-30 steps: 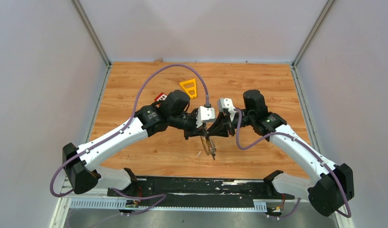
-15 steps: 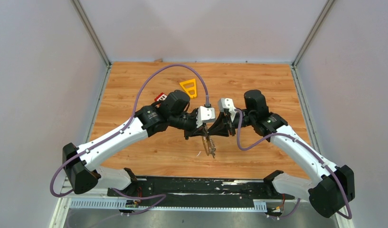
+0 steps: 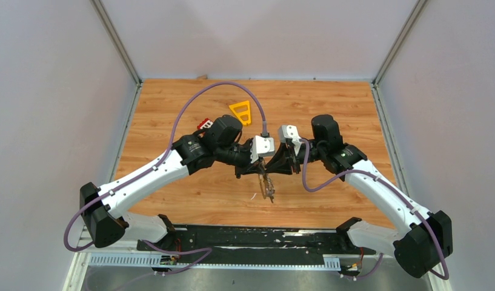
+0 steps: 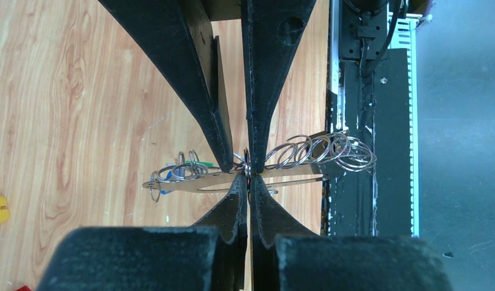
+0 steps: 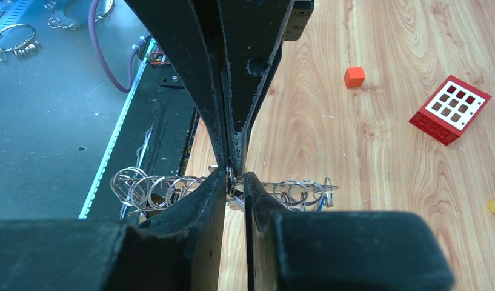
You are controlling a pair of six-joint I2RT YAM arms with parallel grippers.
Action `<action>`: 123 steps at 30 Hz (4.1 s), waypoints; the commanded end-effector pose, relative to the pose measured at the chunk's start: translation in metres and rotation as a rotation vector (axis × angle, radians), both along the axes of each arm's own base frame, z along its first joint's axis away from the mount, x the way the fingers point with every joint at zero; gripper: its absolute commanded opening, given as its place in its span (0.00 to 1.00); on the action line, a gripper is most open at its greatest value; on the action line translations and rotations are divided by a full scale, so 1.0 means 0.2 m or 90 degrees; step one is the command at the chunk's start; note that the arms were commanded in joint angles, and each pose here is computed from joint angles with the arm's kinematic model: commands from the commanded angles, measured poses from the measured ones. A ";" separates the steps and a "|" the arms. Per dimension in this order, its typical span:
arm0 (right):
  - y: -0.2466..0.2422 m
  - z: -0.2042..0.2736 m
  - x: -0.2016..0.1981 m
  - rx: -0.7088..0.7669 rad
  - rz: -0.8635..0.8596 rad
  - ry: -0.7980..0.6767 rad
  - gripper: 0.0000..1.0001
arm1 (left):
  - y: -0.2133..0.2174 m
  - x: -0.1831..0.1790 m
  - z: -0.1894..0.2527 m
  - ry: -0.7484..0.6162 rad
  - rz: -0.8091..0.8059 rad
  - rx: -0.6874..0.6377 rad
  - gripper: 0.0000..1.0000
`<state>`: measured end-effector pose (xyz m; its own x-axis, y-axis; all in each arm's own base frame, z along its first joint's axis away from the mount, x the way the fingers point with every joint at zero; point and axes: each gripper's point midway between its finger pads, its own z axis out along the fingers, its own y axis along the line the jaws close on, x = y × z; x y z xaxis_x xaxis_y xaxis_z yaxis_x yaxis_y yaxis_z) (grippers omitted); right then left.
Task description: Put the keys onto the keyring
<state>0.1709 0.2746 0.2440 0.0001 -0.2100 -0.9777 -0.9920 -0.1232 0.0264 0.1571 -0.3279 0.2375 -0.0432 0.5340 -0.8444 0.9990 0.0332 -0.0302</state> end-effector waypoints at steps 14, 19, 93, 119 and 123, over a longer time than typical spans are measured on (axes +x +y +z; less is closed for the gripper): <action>0.01 0.06 0.02 0.015 -0.014 -0.029 0.00 | -0.05 -0.01 0.08 -0.011 -0.016 -0.041 0.00; 0.01 0.07 0.03 0.012 -0.024 -0.045 0.00 | -0.04 -0.02 0.09 -0.023 -0.021 -0.055 0.00; -0.01 0.36 0.02 0.141 -0.013 -0.027 0.00 | 0.00 0.06 0.17 -0.103 -0.115 -0.186 0.01; -0.01 0.32 0.01 0.127 -0.001 -0.022 0.00 | 0.04 0.08 0.30 -0.187 -0.131 -0.168 0.51; -0.01 0.33 0.01 0.128 0.001 -0.020 0.00 | 0.02 0.05 0.31 -0.170 -0.157 -0.191 0.51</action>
<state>0.1753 0.2731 0.2968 -0.0194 -0.0360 -0.9992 -0.9953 -0.0937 0.0227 0.1735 -0.3188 0.2769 0.2452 0.3128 -0.9176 0.9680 -0.1312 0.2140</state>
